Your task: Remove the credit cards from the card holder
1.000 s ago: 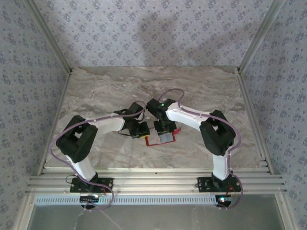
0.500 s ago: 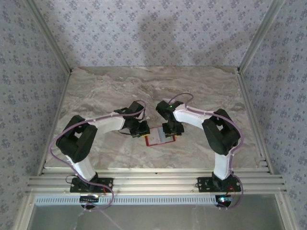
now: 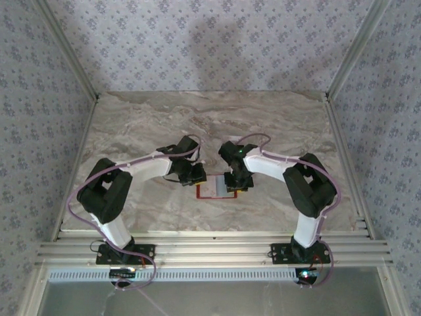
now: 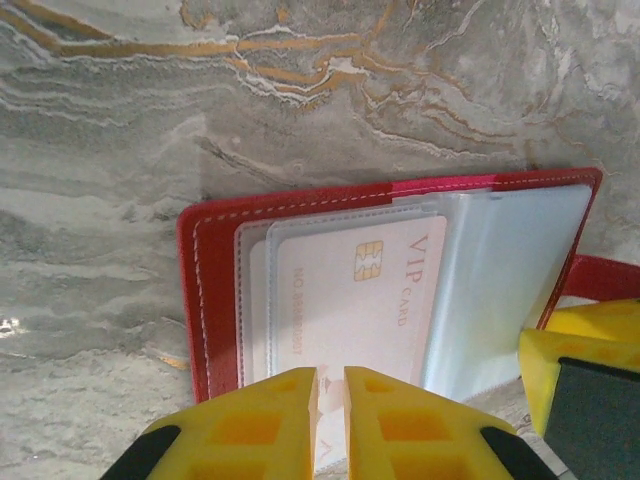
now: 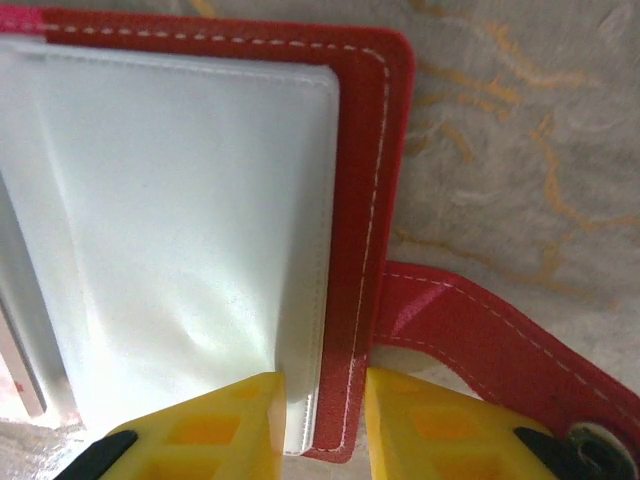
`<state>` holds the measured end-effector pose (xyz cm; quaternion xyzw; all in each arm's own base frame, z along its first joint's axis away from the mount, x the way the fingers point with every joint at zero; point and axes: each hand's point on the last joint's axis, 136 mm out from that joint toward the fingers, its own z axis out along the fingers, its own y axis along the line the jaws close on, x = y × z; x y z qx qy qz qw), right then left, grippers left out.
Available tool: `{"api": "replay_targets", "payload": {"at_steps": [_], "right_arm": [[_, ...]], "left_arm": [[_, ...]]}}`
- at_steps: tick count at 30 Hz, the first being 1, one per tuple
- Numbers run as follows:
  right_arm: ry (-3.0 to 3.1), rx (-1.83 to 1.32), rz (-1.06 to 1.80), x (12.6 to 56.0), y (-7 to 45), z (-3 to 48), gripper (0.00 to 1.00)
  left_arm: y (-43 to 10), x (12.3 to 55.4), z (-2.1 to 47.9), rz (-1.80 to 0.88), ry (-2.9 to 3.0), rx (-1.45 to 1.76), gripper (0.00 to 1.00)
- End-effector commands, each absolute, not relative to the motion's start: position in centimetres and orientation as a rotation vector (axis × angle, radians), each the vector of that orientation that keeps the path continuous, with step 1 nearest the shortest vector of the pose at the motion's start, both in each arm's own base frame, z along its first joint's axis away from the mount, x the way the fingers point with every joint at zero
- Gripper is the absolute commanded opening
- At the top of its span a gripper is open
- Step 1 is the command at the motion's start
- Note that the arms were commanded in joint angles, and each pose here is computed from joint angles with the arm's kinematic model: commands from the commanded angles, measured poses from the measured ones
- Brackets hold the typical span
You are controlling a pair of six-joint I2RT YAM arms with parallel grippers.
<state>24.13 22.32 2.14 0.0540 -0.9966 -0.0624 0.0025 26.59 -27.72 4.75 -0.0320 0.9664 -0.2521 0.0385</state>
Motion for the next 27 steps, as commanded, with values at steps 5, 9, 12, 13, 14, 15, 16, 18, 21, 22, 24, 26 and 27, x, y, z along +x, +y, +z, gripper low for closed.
{"api": "replay_targets", "payload": {"at_steps": [5, 9, 12, 13, 14, 15, 16, 18, 21, 22, 24, 26, 27], "right_arm": [[-3.169, 0.134, -0.171, 23.8, 21.6, 4.7, 0.33], [-3.215, 0.139, -0.236, 24.8, 22.2, 6.6, 0.33], [-3.212, 0.137, -0.380, 25.1, 23.7, 7.3, 0.33], [-3.206, 0.141, -0.438, 25.2, 24.3, 7.5, 0.33], [-3.196, 0.096, -0.497, 25.3, 24.8, 7.6, 0.33], [-3.190, 0.089, -0.545, 25.5, 25.3, 7.7, 0.33], [-3.182, 0.079, -0.604, 25.7, 25.9, 7.7, 0.33], [-3.160, 0.052, -0.714, 26.2, 26.9, 7.6, 0.33], [-3.105, 0.006, -0.867, 26.9, 28.5, 7.3, 0.32], [-3.086, 0.003, -0.910, 27.0, 29.1, 7.2, 0.31], [-3.061, -0.007, -0.954, 27.2, 29.8, 6.9, 0.29], [-3.042, -0.012, -0.965, 27.4, 30.2, 6.4, 0.27], [-3.036, -0.014, -0.966, 27.4, 30.4, 6.1, 0.26]], "left_arm": [[-27.7, 25.7, 4.2, -0.686, 3.023, -0.025, 0.16], [-28.0, 25.7, 3.8, -0.680, 3.040, -0.011, 0.16], [-28.0, 25.7, 3.5, -0.659, 3.049, -0.008, 0.16], [-27.8, 25.6, 3.3, -0.638, 3.055, -0.007, 0.16], [-27.5, 25.6, 3.1, -0.613, 3.062, -0.010, 0.16], [-27.3, 25.5, 3.0, -0.597, 3.066, -0.011, 0.15], [-27.1, 25.6, 2.9, -0.582, 3.067, -0.009, 0.15], [-26.9, 25.4, 2.7, -0.567, 3.072, -0.008, 0.15], [-26.7, 25.2, 2.3, -0.558, 3.084, -0.009, 0.14], [-26.7, 25.1, 2.2, -0.555, 3.088, -0.010, 0.15], [-26.5, 24.9, 2.0, -0.551, 3.092, -0.011, 0.14], [-26.5, 24.8, 1.9, -0.552, 3.095, -0.014, 0.14], [-26.4, 24.8, 1.8, -0.552, 3.095, -0.016, 0.14]]}}
